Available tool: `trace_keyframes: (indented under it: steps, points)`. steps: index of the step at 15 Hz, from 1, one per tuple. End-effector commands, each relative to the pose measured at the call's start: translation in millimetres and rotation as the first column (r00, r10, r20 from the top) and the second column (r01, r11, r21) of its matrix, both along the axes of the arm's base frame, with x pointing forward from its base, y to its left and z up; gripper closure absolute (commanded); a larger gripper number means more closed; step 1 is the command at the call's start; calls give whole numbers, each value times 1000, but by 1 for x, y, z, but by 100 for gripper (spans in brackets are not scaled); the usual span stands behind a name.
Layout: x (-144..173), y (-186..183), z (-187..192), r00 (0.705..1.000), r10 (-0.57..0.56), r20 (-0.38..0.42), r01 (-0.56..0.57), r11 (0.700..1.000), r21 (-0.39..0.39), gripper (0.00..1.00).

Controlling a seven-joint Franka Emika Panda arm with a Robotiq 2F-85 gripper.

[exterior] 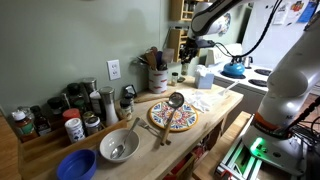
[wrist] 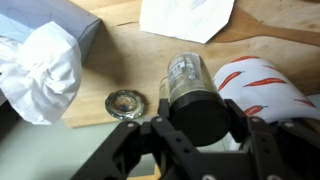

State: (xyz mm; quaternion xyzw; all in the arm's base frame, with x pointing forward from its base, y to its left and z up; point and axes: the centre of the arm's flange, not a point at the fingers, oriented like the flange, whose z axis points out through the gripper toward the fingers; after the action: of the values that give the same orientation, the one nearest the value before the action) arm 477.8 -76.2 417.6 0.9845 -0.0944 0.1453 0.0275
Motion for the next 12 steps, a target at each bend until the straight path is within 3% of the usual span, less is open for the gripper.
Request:
trace_keyframes:
  steps: [1,12]
  points:
    - [22,7,-32,1000,27,-8,-26,999,20,69]
    - [54,9,-95,999,26,-30,-25,1000,4,69]
